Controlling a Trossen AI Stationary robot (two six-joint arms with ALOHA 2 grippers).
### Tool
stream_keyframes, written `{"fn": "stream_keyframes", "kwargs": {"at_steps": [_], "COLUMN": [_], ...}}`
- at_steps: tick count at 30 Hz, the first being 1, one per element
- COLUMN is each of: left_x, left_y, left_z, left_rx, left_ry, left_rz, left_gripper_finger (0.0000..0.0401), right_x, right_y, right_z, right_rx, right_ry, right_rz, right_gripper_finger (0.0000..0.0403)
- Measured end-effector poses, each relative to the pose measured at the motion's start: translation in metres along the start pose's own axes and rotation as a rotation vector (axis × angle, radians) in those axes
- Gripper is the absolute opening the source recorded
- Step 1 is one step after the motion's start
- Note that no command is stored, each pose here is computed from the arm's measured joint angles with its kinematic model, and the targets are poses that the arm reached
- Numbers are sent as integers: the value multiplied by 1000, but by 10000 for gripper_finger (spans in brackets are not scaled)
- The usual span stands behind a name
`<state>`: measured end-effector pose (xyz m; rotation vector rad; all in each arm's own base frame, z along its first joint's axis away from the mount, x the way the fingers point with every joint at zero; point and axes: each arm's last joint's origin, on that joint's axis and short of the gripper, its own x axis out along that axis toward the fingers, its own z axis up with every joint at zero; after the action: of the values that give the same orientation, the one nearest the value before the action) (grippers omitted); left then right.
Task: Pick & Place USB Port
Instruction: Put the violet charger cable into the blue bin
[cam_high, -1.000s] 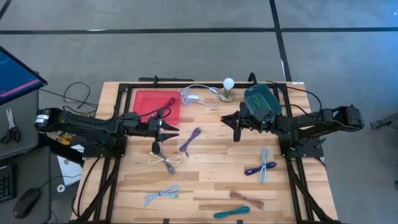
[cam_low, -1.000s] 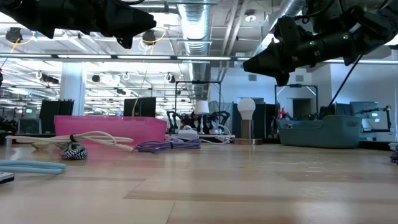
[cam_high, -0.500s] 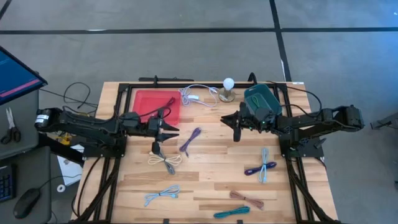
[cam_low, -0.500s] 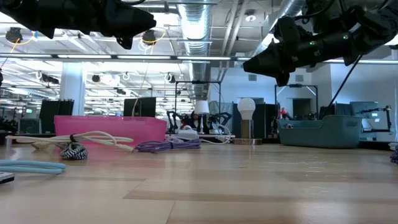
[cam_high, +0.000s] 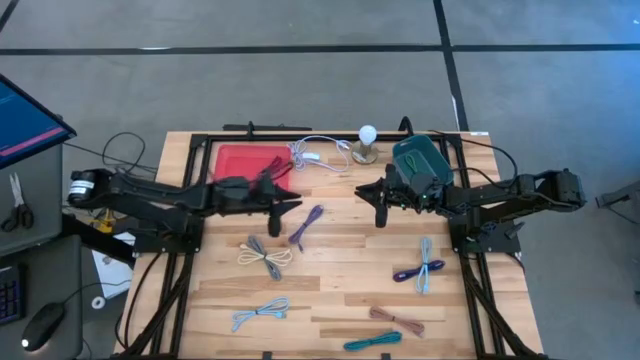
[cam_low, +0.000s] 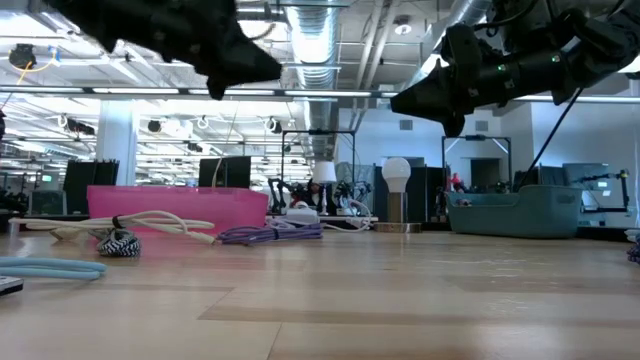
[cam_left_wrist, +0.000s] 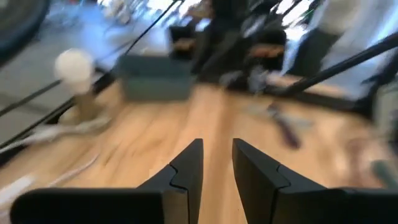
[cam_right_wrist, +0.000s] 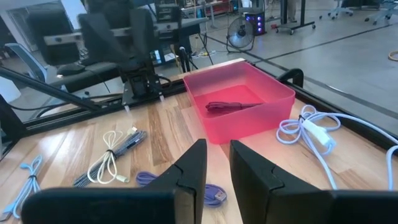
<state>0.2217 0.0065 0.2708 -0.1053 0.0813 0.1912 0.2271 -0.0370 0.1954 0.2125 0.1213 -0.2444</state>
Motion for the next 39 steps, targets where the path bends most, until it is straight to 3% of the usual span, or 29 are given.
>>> {"fn": "stream_keyframes", "kwargs": {"at_steps": [3, 6, 12, 17, 24, 39], "left_x": [12, 21, 30, 39, 58, 78], "left_y": [1, 2, -1, -1, -2, 1], "left_z": [6, 6, -4, -15, -43, -75], "left_rx": [-8, -37, -88, -168, -185, -265], "left_ry": [118, 224, 307, 353, 458, 561], "left_rz": [137, 194, 154, 169, 199, 200], "left_gripper_finger": [86, 86, 97, 139, 185, 180], "right_x": [0, 0, 0, 0, 0, 0], "right_y": [0, -1, -2, -4, -7, -6], "right_z": [-2, -4, -5, -5, -5, -5], "right_rx": [0, -1, -5, -3, 1, 0], "right_ry": [18, 40, 56, 54, 55, 57], "right_rz": [-4, -10, -18, -28, -43, -43], "right_gripper_finger": [63, 63, 63, 63, 63, 63]}}
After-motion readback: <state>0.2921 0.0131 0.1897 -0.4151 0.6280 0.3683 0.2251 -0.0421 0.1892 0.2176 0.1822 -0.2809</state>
